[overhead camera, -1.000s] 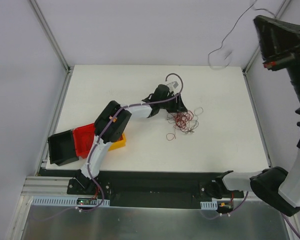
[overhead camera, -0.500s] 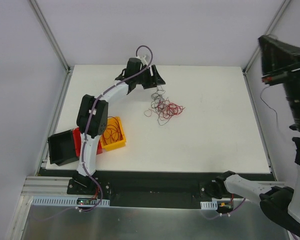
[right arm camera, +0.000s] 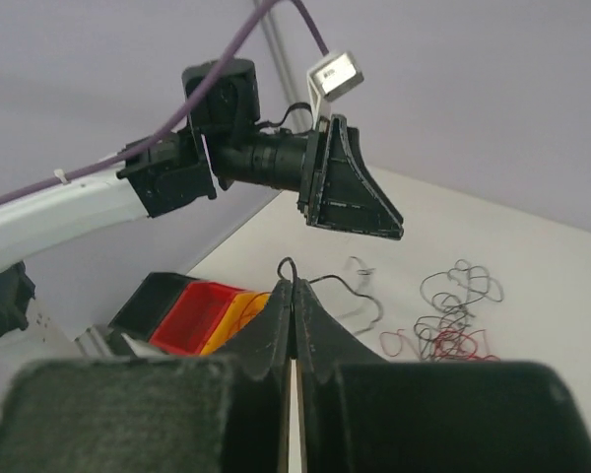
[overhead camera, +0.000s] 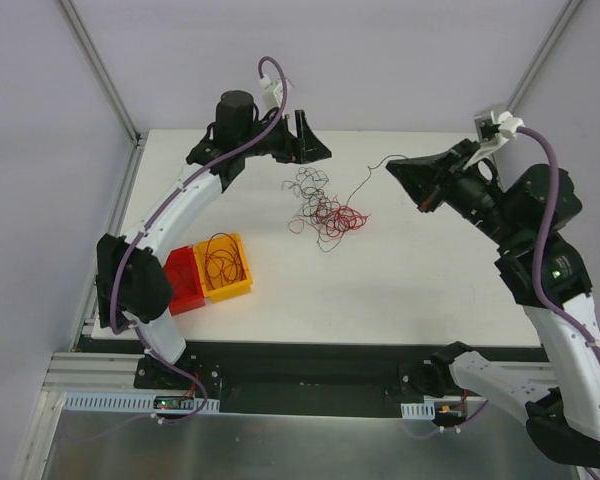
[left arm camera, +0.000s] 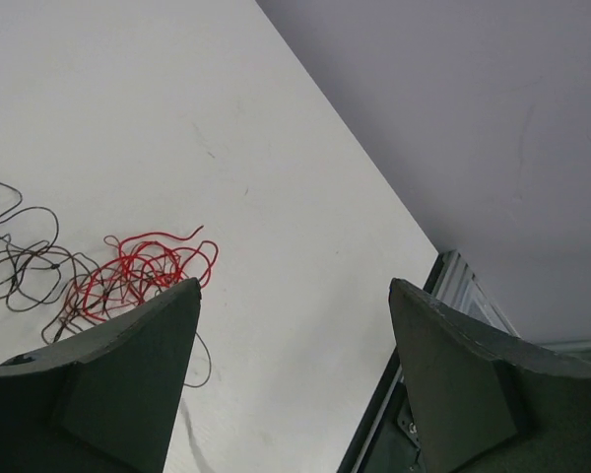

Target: Untangle the cables

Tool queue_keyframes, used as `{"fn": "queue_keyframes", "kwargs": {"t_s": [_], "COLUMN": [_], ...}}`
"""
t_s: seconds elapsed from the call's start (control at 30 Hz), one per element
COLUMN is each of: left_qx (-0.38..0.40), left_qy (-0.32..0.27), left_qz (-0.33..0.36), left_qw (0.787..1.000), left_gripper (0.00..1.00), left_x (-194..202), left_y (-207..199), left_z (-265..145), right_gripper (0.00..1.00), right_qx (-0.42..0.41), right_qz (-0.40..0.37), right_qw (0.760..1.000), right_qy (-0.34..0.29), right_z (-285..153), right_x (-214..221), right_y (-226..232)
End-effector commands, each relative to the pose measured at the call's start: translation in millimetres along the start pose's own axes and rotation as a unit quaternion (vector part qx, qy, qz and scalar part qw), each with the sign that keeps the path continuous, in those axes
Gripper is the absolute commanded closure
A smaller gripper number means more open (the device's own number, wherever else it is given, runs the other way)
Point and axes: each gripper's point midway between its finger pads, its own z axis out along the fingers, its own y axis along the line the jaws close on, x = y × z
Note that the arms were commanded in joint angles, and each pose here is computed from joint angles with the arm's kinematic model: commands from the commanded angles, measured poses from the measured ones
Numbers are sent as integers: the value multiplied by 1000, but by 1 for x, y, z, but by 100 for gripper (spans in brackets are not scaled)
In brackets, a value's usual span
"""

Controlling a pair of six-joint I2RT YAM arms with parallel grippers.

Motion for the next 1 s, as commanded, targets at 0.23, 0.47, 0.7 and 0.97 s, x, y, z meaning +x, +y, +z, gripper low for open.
{"fn": "queue_keyframes", "kwargs": {"t_s": [0.23, 0.47, 0.7, 0.97], "left_qx": [-38, -47, -24, -11], "left_qy": [-10, -1, 17, 103], "left_qz": [34, 32, 21, 45], "left_qw": [999, 998, 999, 994], "left_gripper": [19, 19, 20, 23], "left_x": [11, 35, 58, 144], "left_y": [-21, -20, -34, -44], "left_z": [-56, -73, -83, -64], "right_gripper": [100, 100, 100, 100], "right_qx": [-101, -61, -47, 105], "right_qz": [105, 130, 160, 222], "right_qw": [987, 982, 973, 937], "right_qy": [73, 122, 160, 247], "right_z": [47, 41, 17, -32], "right_x": [96, 161, 197, 305], "right_y": [14, -7, -8, -56]}}
